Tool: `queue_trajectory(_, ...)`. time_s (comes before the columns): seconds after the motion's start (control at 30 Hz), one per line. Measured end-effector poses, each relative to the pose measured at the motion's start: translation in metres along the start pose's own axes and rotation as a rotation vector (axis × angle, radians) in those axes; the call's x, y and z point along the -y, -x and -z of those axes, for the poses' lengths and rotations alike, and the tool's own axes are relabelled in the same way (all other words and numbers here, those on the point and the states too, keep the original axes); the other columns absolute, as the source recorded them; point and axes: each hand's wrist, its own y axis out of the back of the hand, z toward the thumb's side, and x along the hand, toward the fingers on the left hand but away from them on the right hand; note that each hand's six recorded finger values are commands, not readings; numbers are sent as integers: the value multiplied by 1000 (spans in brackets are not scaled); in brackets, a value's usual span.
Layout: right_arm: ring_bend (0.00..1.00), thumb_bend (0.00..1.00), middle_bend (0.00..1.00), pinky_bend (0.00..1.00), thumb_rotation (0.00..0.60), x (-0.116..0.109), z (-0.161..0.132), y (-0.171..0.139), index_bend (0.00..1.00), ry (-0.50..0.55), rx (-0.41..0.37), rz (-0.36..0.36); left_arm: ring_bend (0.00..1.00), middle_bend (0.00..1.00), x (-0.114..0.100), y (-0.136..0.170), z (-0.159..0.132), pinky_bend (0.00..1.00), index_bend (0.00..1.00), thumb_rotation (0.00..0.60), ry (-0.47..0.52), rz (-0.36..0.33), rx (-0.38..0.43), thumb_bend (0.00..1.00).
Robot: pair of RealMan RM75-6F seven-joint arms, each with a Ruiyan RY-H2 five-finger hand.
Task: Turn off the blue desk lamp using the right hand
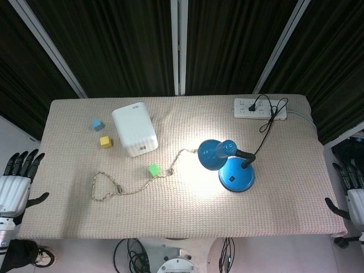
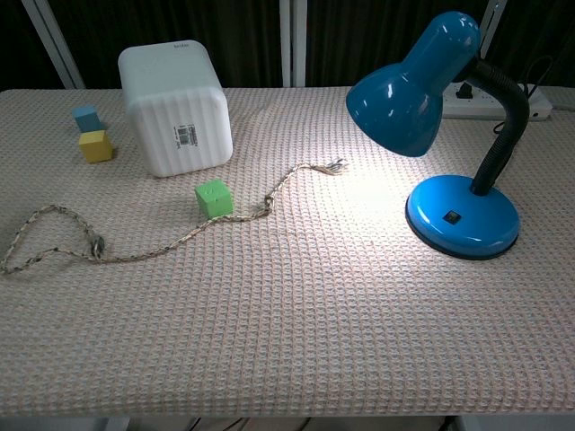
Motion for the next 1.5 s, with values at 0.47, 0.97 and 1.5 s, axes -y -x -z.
queue_trajectory(0.47,0,176,0,0,600,-1,-8,2,0,11,-25,-20,0,0,0,-1,-3,0,26,600,8,12,10,44)
queue_trajectory(0.97,700,201,738,705,600,16,-43,2,0,-26,-129,-149,0,0,11,-2,-7,0,26,600,12,49,12,44)
queue_trajectory(1.5,818,585,879,803,600,73,-137,20,0,-154,-336,-464,0,0,10,6,-3,0,26,600,23,59,-15,45)
